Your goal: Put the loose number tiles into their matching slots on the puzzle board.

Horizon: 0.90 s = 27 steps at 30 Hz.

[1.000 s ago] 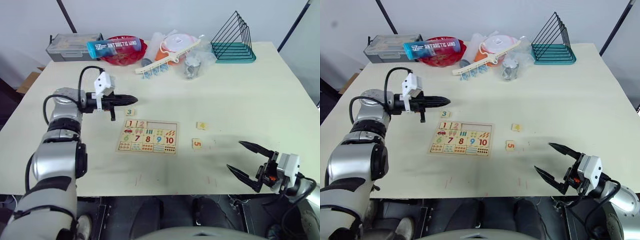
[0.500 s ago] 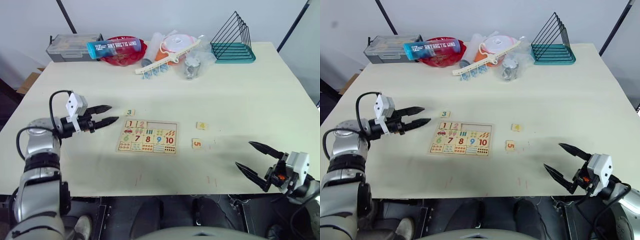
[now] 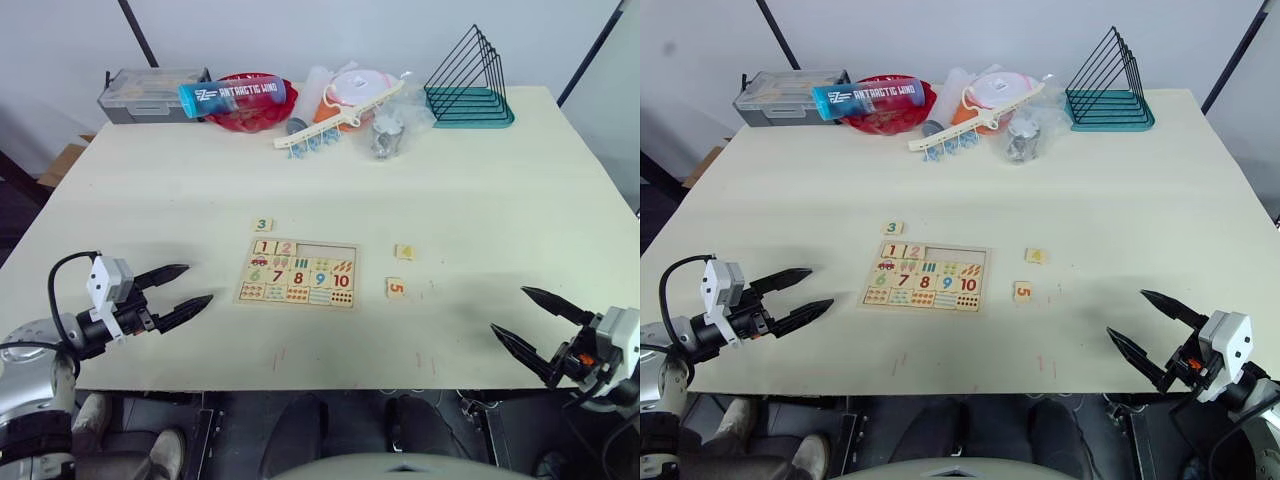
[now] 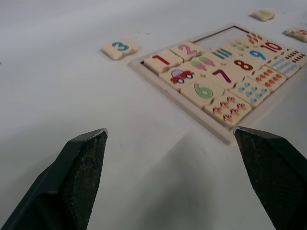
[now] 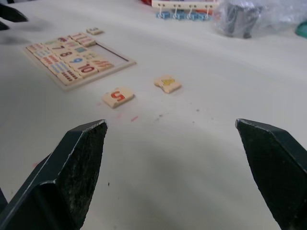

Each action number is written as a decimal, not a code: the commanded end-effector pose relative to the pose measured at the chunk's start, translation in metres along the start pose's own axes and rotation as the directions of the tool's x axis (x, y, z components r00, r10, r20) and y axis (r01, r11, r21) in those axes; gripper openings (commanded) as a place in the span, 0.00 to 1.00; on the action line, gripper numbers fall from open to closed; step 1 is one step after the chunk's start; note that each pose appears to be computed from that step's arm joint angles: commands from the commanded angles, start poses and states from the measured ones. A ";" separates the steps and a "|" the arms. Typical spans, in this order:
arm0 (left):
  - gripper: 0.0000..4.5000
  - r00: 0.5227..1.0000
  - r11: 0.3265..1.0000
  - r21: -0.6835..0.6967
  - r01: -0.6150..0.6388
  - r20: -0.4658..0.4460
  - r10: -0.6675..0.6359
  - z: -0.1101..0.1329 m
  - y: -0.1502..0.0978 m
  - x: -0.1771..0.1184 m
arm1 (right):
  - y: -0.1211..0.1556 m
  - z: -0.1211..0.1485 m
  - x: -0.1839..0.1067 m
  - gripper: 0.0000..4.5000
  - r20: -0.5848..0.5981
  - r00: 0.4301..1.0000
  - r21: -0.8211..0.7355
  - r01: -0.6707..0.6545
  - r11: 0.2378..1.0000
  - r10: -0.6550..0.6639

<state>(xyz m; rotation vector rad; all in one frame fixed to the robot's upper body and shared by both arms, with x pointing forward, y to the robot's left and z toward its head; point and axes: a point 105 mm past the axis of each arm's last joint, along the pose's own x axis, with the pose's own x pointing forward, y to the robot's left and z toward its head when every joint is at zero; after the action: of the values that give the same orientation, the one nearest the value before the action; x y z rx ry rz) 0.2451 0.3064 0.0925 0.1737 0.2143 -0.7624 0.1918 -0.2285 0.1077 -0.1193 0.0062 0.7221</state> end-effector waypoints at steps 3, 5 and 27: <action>0.99 1.000 0.999 0.034 -0.014 0.023 0.013 0.004 -0.017 0.000 | -0.002 0.007 -0.004 1.00 0.012 1.000 -0.019 0.019 1.000 -0.019; 0.99 1.000 0.999 0.031 -0.013 0.018 0.013 0.001 -0.023 0.000 | 0.000 0.005 -0.004 1.00 -0.003 1.000 -0.016 0.012 1.000 -0.012; 0.99 0.979 0.982 -0.015 -0.188 0.077 0.189 0.004 -0.017 0.003 | 0.008 0.004 0.001 1.00 -0.001 1.000 -0.017 0.015 1.000 -0.015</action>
<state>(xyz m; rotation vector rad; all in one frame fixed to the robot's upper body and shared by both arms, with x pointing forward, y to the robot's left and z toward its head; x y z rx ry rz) 0.2356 0.2887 0.0820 0.1370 0.1643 -0.6031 0.1875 -0.2249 0.1027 -0.1182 0.0367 0.7027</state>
